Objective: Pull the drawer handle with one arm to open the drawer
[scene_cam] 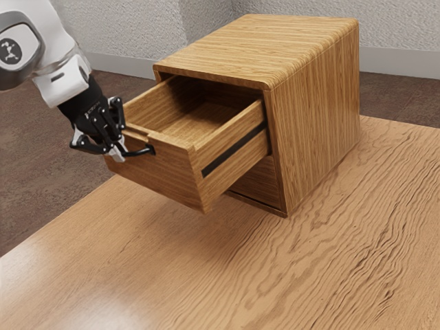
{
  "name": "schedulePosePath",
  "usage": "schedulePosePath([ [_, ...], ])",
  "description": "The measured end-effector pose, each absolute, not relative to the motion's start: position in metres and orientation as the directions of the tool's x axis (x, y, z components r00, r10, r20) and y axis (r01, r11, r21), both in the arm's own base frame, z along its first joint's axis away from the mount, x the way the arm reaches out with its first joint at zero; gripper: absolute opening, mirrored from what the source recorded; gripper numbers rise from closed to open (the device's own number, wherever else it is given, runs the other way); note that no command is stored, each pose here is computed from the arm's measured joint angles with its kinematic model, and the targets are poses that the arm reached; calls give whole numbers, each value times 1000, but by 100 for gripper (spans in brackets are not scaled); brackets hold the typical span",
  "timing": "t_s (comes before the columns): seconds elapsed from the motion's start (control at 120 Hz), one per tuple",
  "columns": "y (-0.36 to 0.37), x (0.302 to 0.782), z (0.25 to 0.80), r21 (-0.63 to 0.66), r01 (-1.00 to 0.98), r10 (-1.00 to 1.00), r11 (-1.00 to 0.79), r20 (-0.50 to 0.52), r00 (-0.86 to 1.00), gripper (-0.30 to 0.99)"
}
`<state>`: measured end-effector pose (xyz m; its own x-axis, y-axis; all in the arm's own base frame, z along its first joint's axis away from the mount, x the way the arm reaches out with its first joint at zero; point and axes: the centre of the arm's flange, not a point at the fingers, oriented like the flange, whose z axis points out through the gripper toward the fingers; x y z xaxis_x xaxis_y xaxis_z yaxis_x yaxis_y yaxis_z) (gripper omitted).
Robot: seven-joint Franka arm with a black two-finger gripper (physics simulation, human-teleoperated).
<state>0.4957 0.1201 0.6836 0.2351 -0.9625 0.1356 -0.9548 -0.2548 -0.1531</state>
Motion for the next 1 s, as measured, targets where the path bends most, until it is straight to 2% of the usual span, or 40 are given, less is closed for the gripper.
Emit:
schedulePosePath([
  [0.192, 102, 494, 681, -151, -961, -968, -231, 139, 211, 2],
  [0.45, 98, 475, 685, -148, -959, -965, -242, 143, 221, 17],
  [0.5, 96, 469, 694, -161, -957, -965, -241, 143, 219, 14],
  [0.592, 88, 456, 716, -194, -953, -968, -231, 142, 206, 36],
  [0.7, 82, 428, 766, -275, -935, -971, -226, 140, 193, 51],
  [0.833, 82, 415, 783, -285, -929, -969, -237, 143, 203, 60],
  [1.0, 70, 414, 781, -250, -929, -960, -273, 138, 245, 66],
])
